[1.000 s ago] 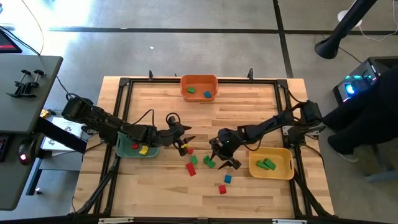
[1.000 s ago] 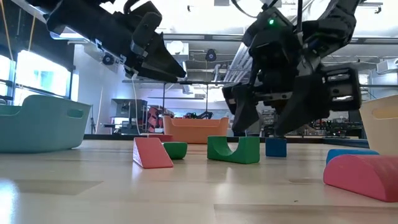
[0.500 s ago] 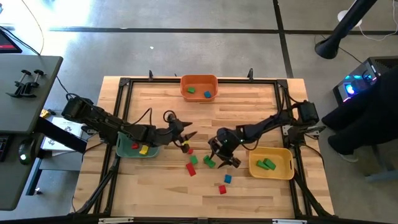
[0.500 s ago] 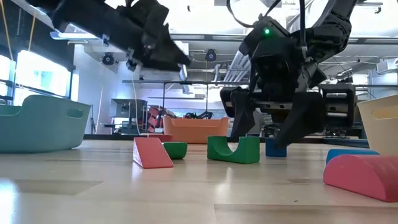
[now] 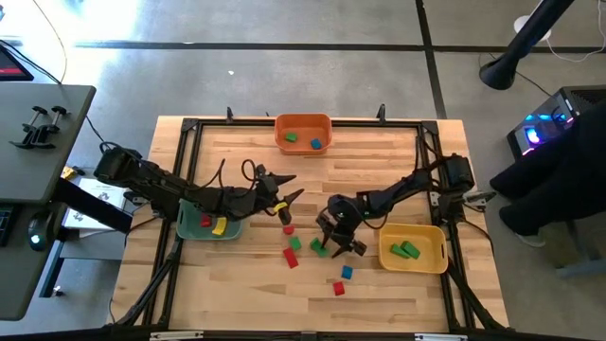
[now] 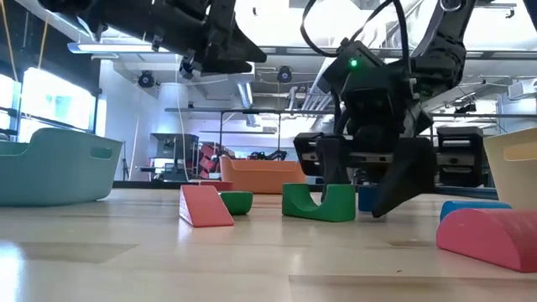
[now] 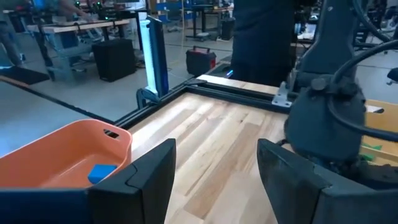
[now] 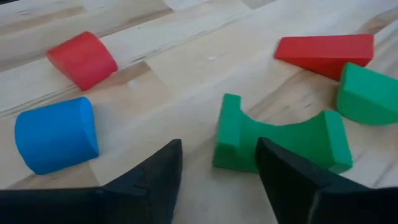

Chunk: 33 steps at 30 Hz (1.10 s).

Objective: Sort blocks by size
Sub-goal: Put the green arch block into the green bin

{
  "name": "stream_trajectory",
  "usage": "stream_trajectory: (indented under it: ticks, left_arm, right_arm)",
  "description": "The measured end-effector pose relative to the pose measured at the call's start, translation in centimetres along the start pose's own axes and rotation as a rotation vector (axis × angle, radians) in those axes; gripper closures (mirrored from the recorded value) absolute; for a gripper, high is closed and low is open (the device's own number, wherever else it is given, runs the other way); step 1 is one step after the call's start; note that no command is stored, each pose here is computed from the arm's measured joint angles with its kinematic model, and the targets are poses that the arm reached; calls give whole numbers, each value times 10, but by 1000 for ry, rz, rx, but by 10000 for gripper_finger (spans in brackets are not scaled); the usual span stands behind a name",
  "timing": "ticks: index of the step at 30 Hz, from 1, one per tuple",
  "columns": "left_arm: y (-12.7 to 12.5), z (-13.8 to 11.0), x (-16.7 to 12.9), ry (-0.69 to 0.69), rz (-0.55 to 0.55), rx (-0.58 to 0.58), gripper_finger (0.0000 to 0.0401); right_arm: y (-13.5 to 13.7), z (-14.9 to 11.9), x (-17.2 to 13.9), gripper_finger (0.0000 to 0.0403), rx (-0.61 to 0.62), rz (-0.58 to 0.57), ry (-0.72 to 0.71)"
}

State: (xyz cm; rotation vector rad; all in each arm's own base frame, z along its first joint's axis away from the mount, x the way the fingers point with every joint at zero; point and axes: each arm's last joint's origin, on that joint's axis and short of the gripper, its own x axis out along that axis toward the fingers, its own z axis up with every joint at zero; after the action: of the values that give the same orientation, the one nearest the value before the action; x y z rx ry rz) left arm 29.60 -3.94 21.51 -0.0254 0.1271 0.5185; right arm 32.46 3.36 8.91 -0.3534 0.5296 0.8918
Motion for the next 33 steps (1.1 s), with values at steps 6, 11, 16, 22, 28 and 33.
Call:
stream_trajectory:
  ticks: [6,11,16,22,28,33]
  left_arm:
    - [0,0,0,1,-2,1,190]
    - [0,0,0,2,-2,2,190]
    - [0,-1,0,11,-2,10,190]
    - [-1,-2,0,20,-13,18,190]
    - [-1,-2,0,21,-18,18,190]
    - [-1,-2,0,21,-18,28,190]
  right_arm:
    - [-3,-1,-2,256,-1,-21,-6]
    - [-4,-1,-2,288,16,-33,3]
    - [-4,-1,-2,313,48,-44,8]
    - [-4,-1,-2,324,51,-50,11]
    - [-4,1,-4,325,75,-55,12]
    - [-2,9,-13,325,114,-81,44]
